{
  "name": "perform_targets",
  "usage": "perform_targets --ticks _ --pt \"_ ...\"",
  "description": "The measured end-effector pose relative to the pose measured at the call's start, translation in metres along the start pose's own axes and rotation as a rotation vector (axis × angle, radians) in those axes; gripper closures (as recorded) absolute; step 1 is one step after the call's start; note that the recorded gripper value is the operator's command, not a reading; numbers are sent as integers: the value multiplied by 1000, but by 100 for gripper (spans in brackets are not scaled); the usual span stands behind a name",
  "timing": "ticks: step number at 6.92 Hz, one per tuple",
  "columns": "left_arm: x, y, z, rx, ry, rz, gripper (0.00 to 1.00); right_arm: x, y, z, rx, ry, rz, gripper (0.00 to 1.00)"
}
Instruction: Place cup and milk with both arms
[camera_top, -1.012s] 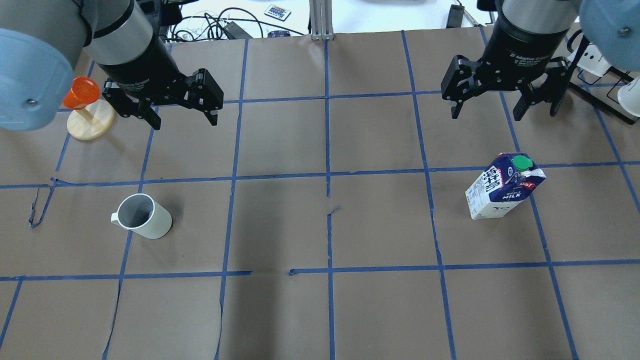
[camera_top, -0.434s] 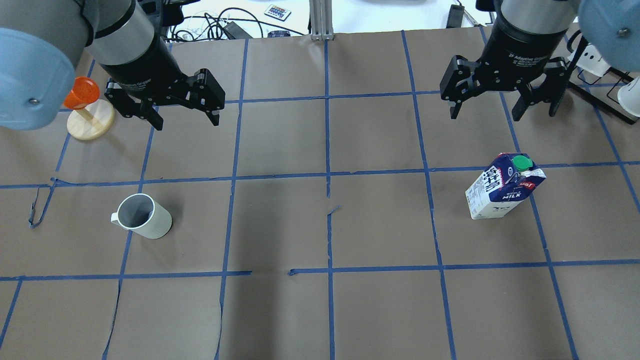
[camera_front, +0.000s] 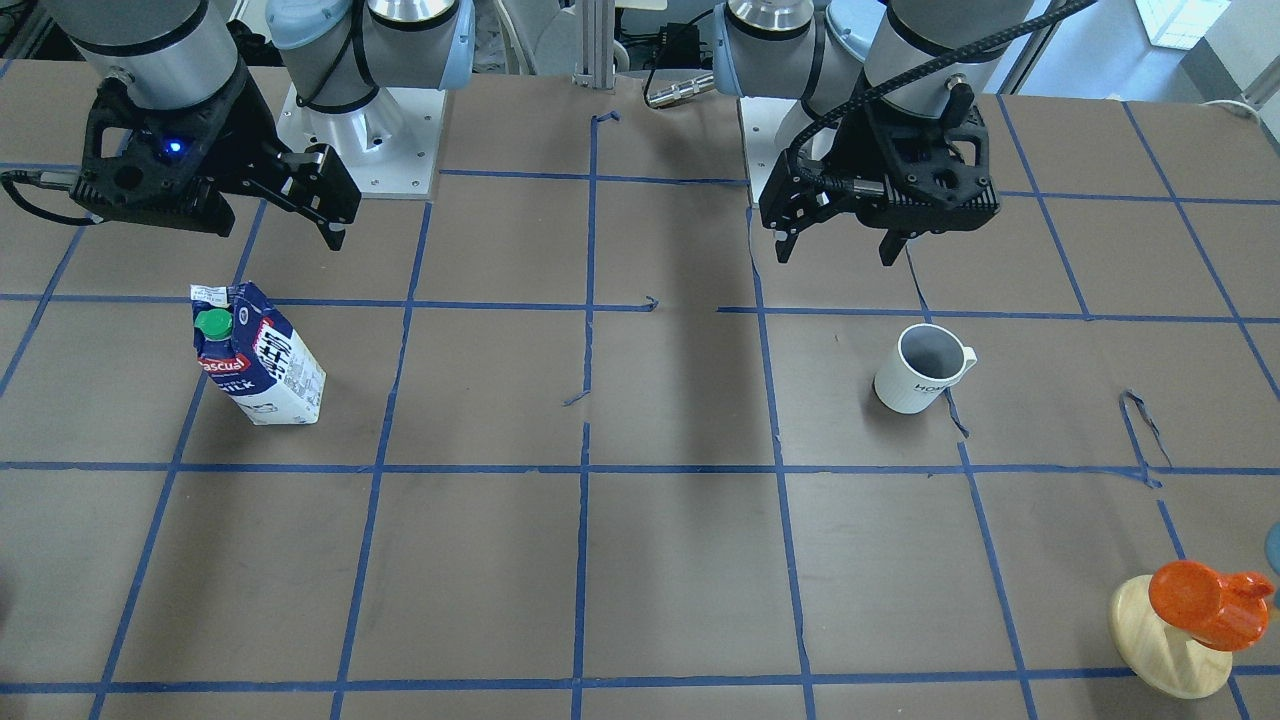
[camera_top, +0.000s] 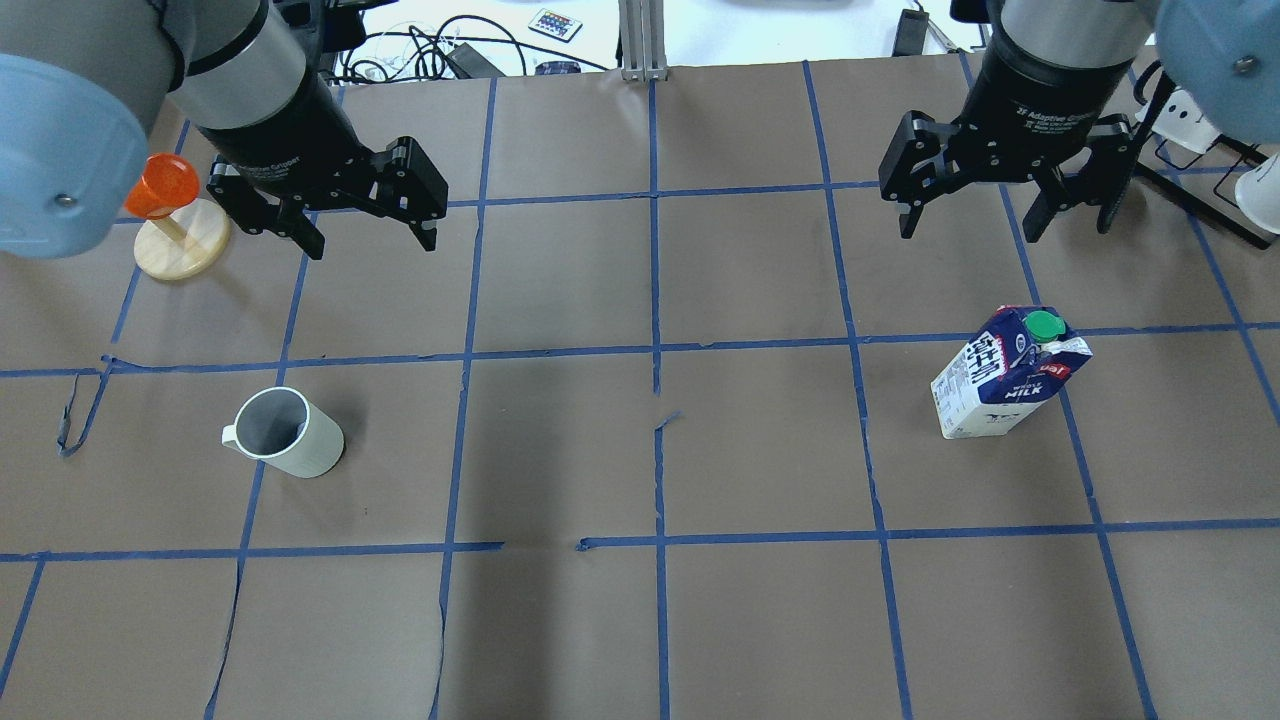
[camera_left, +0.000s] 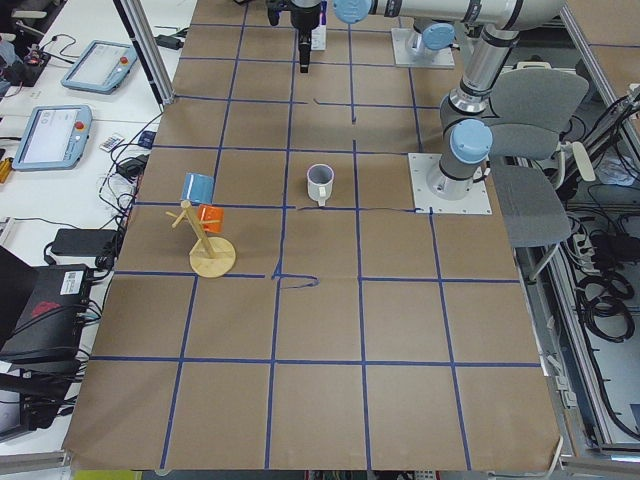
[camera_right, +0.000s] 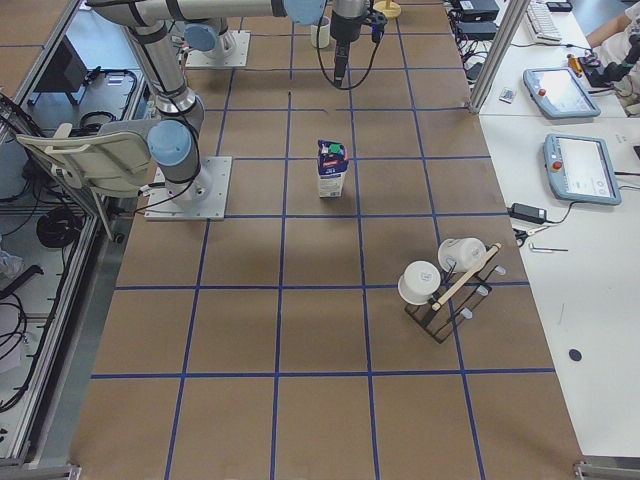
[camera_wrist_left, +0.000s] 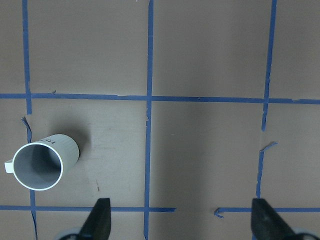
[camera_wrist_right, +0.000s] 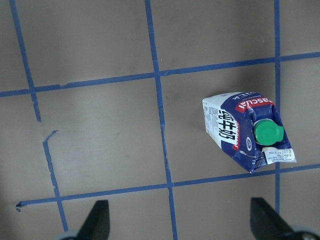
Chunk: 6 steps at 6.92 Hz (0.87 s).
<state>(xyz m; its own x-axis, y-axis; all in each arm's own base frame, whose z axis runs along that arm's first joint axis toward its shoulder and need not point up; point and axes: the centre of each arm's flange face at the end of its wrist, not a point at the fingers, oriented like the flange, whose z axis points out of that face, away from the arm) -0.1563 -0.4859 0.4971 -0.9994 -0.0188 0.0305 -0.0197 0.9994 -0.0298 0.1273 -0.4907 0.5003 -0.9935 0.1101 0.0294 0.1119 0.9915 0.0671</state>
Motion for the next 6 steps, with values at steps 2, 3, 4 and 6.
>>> perform_targets --ticks 2,3,4,6 --pt "-4 1 6 -18 -11 34 0 0 0 0 -1 1 -1 0" --pt "-12 3 21 -53 -13 56 0 0 0 1 -1 2 -1 0" --pt "-29 5 48 -106 -11 73 0 0 0 1 -2 2 -1 0" --pt "-93 13 125 -220 -10 109 0 4 -2 1 -2 1 -3 0"
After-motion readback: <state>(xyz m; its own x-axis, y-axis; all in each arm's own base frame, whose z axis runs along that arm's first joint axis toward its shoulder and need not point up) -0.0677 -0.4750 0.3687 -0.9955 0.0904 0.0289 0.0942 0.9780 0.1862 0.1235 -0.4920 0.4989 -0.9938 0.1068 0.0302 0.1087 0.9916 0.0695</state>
